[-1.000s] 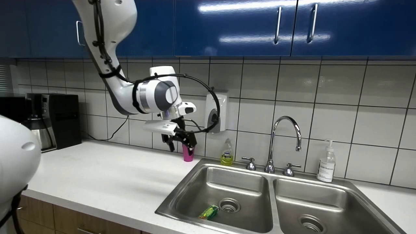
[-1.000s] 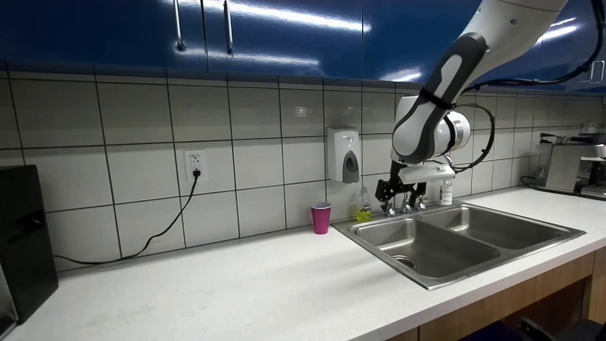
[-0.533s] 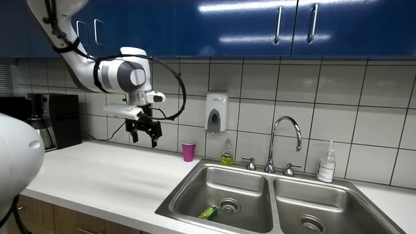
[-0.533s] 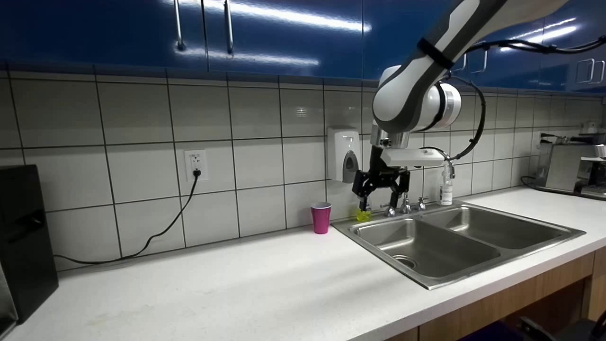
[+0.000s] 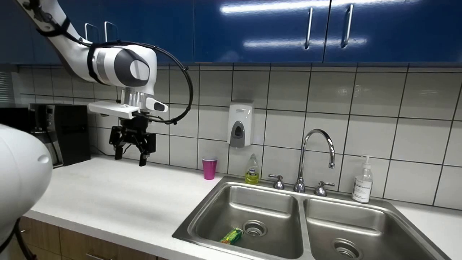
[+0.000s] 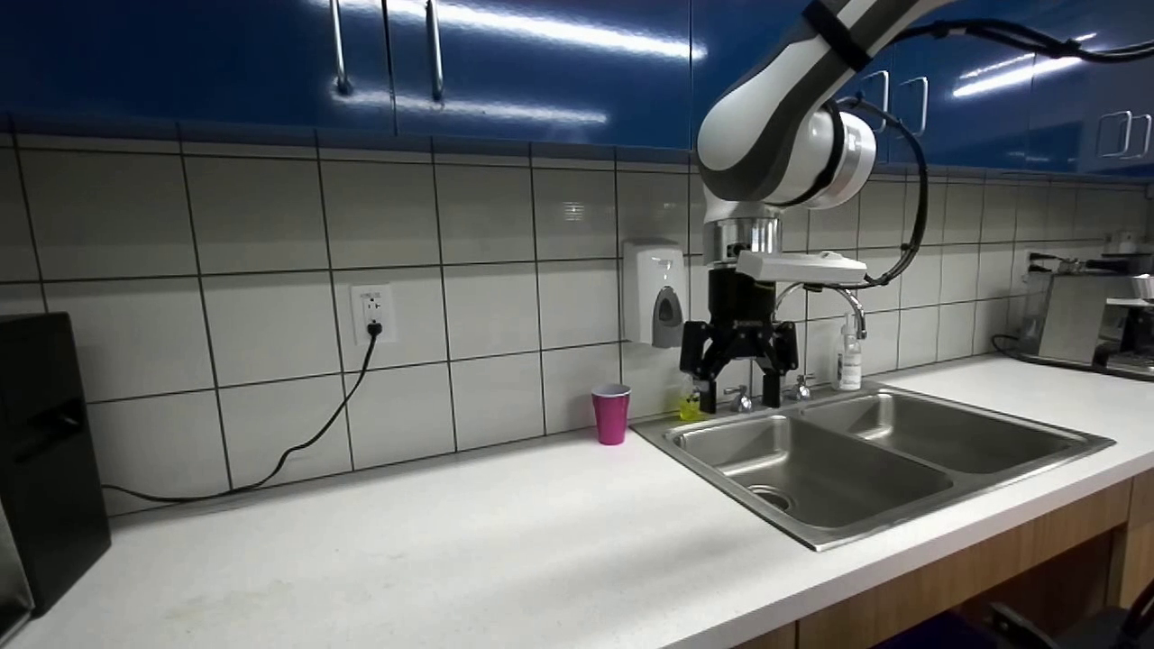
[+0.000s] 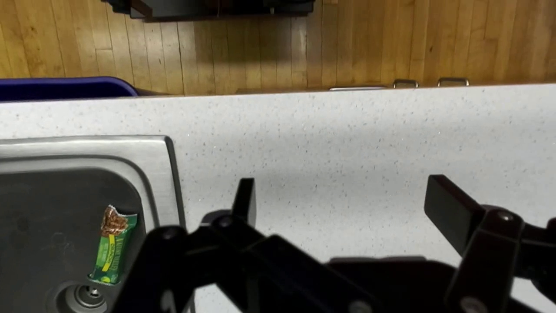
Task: Put the green packet in the left sink
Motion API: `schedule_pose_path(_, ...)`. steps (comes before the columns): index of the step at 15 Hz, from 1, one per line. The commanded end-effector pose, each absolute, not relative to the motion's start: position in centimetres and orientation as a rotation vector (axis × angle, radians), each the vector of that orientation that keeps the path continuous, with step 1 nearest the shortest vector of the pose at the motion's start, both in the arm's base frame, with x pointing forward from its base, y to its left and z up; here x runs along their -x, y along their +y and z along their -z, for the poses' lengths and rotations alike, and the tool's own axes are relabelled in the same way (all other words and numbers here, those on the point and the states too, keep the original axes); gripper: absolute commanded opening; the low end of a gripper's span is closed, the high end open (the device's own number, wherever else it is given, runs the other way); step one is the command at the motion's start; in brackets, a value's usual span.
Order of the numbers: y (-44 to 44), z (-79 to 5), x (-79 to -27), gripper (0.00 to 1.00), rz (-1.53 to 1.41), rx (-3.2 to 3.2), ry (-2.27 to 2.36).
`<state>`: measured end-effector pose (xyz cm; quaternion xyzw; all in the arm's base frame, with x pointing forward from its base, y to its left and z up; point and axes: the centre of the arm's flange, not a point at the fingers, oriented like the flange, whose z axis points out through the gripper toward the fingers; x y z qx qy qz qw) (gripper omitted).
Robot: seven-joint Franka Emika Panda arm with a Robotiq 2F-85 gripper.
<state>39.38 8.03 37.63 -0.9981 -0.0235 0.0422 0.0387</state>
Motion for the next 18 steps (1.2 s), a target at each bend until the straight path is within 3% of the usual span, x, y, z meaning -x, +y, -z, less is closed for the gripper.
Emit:
schedule_pose_path(1, 8.7, -39.3, -38.4, 1.00, -0.172, 3.051, -0.141)
schedule_pose_path(11, 12.9, -41.5, -37.1, 1.00, -0.010, 3.057, -0.541)
schedule_pose_path(18, 14.1, -41.2, -37.2, 1.00, -0.026, 3.053, -0.563)
